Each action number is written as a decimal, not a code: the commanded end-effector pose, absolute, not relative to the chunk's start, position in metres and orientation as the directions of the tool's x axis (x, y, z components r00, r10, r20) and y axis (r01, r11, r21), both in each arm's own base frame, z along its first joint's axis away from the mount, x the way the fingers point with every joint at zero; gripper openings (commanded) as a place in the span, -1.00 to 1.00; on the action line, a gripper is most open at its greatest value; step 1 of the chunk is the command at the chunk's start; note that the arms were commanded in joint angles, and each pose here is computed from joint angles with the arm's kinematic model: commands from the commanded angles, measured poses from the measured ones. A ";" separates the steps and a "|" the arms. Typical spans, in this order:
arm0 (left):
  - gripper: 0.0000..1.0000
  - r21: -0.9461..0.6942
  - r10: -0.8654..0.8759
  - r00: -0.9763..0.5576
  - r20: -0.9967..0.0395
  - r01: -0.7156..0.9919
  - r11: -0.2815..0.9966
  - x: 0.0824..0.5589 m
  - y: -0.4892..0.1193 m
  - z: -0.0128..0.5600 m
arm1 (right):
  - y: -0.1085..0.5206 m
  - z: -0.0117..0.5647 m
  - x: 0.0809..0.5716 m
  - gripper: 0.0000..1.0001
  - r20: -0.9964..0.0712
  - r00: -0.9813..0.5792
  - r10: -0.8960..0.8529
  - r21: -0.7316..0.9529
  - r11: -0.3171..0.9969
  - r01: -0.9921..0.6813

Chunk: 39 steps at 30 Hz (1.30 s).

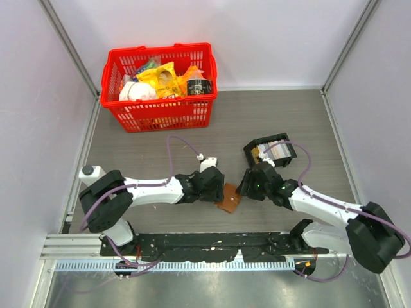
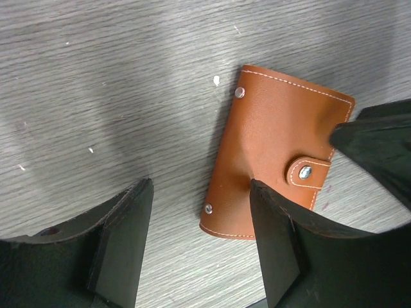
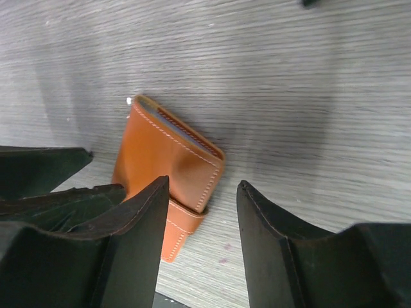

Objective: Put the credit cards into the card holder
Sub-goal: Reset both arms

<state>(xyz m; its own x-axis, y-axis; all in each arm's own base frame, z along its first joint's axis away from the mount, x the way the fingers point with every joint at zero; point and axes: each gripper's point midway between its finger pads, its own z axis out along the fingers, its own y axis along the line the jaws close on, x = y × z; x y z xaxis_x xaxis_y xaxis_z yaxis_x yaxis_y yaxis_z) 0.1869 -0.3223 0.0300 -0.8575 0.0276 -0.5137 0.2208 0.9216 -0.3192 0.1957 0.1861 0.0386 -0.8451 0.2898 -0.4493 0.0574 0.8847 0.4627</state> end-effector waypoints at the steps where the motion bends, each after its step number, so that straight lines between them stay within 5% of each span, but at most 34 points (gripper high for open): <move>1: 0.30 -0.362 0.005 -0.860 -0.510 0.220 0.906 0.185 -0.327 0.030 | 0.226 0.052 0.204 0.03 -0.424 -0.861 0.283 0.605 0.795 -0.037; 10: 0.15 -0.343 -0.008 -0.858 -0.514 0.197 0.918 0.185 -0.314 0.030 | 0.255 0.051 0.217 0.00 -0.427 -0.890 0.163 0.595 0.791 -0.140; 16: 0.58 -0.318 -0.054 -0.846 -0.531 0.139 0.938 0.197 -0.288 0.038 | 0.221 0.061 0.239 0.07 -0.544 -0.823 0.164 0.427 0.898 -0.103; 18: 0.99 -0.323 -0.092 -0.833 -0.546 0.108 0.940 0.205 -0.276 0.046 | 0.214 0.067 0.242 0.10 -0.584 -0.798 0.151 0.399 0.909 -0.120; 28: 0.99 -0.359 -0.276 -0.730 -0.625 -0.044 0.932 0.237 -0.204 0.088 | 0.153 0.138 0.266 0.20 -0.798 -0.563 0.216 0.289 0.956 -0.042; 39: 0.99 -0.322 -0.295 -0.694 -0.657 -0.096 0.942 0.238 -0.176 0.091 | 0.074 0.150 0.263 0.23 -0.859 -0.387 0.336 0.275 0.939 0.204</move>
<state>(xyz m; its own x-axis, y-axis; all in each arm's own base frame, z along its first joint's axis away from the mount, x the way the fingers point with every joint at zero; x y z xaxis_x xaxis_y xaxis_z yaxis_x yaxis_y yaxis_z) 0.2355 -0.1878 0.0918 -0.7128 -0.3039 -0.6321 -0.0714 0.9280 -0.3657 0.2660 0.0973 0.1463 -0.4779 0.3149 -0.8201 0.1318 0.9487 0.2875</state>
